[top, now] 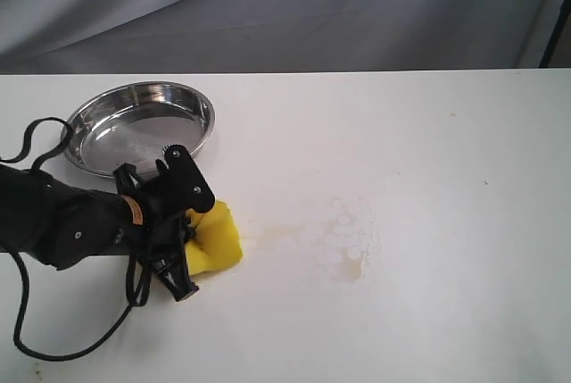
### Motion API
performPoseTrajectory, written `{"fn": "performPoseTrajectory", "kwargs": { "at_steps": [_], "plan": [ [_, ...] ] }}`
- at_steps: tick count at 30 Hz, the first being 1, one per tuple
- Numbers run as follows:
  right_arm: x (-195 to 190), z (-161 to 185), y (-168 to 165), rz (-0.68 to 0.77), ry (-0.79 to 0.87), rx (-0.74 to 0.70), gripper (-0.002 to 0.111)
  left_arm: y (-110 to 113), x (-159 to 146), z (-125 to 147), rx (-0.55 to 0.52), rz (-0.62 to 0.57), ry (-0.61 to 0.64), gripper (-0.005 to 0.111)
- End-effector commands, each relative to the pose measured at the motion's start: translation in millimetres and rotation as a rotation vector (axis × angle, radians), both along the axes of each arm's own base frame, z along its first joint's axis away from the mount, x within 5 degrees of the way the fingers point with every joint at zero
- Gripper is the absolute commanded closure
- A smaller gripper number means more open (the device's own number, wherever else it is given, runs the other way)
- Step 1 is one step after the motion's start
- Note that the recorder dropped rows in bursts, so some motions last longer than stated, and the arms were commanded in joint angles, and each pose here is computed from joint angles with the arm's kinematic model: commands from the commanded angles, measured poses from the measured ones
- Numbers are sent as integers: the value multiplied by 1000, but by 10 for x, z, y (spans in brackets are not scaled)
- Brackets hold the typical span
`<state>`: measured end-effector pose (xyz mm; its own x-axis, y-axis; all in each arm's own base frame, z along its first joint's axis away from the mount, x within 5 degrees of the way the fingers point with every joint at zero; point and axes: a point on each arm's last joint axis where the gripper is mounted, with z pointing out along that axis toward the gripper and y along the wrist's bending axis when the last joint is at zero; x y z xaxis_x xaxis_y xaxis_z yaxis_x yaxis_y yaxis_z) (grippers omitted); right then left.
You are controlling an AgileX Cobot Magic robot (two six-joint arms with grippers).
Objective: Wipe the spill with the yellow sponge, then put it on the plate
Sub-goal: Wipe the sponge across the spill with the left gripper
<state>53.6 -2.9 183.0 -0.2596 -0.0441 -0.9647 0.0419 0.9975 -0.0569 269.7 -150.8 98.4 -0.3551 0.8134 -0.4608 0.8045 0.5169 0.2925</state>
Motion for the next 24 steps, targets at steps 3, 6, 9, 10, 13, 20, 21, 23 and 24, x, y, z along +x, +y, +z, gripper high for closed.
{"fn": "performPoseTrajectory", "kwargs": {
  "at_steps": [3, 6, 9, 10, 13, 20, 21, 23, 24],
  "plan": [
    [-2, -7, 1, 2, -5, 0, 108, -333, -122, -77, -39, -129, -73, 107],
    [-2, -7, 1, 2, -5, 0, 108, -491, -195, -31, -45, -205, -99, 107],
    [-2, -7, 1, 2, -5, 0, 108, -547, -233, 67, -62, -225, -122, 107],
    [-2, -7, 1, 2, -5, 0, 108, -544, -235, 119, -67, -225, -130, 107],
    [-2, -7, 1, 2, -5, 0, 108, -502, -248, 295, -68, -217, -140, 107],
    [-2, -7, 1, 2, -5, 0, 108, -332, -432, 835, -39, -210, -122, 107],
    [-2, -7, 1, 2, -5, 0, 108, -307, -457, 872, -25, -214, -115, 107],
    [-2, -7, 1, 2, -5, 0, 108, -244, -517, 929, 20, -226, -85, 107],
    [-2, -7, 1, 2, -5, 0, 108, -213, -535, 934, 41, -224, -64, 107]
  ]
}}
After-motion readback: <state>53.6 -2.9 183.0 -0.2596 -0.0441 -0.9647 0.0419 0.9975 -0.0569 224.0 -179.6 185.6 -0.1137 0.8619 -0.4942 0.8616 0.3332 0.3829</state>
